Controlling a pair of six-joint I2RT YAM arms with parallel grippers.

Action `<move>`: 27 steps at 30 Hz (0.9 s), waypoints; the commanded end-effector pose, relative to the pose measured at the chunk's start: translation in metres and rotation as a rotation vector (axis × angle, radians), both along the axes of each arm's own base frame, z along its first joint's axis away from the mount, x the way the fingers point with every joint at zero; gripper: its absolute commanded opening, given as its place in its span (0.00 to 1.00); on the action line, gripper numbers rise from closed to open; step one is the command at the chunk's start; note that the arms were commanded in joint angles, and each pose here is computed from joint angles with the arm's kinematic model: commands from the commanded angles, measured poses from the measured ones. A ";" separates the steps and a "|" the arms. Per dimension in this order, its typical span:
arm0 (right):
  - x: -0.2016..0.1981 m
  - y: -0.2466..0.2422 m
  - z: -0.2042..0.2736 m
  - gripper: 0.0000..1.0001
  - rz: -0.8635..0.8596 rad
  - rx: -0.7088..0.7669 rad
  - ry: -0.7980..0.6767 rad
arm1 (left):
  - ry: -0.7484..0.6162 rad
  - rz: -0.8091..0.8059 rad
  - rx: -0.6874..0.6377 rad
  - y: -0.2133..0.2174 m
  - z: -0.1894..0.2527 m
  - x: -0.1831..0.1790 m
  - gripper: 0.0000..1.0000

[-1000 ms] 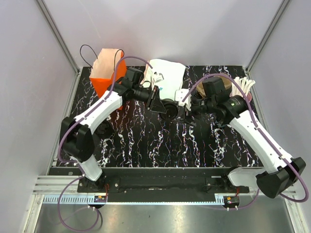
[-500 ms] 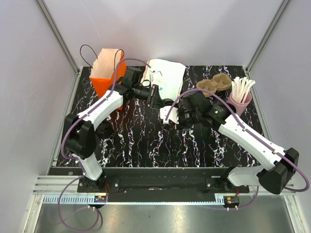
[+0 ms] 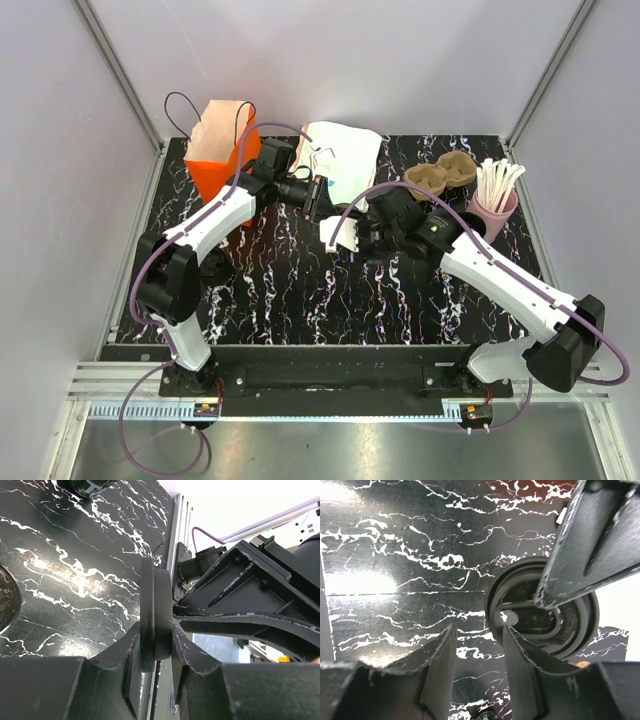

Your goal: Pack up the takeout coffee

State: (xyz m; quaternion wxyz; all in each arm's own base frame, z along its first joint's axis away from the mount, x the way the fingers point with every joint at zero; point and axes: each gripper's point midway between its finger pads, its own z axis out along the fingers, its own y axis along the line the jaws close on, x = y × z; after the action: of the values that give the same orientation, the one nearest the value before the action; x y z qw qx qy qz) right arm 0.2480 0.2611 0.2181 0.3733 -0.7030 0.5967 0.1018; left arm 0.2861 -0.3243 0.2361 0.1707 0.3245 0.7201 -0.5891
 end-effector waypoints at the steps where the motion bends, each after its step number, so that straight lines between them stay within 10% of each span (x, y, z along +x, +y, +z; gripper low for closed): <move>1: 0.013 0.013 0.021 0.46 -0.019 0.049 -0.059 | -0.012 -0.029 -0.040 -0.003 0.008 0.000 0.01; 27: 0.031 0.013 -0.013 0.30 -0.054 -0.044 -0.178 | 0.001 -0.068 -0.082 -0.002 0.017 -0.005 0.02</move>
State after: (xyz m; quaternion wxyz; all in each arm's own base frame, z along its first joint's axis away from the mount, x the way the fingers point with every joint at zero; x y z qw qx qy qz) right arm 0.2707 0.2711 0.2047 0.3926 -0.7030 0.5914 0.0438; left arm 0.2889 -0.3245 0.2375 0.1693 0.3219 0.7151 -0.5970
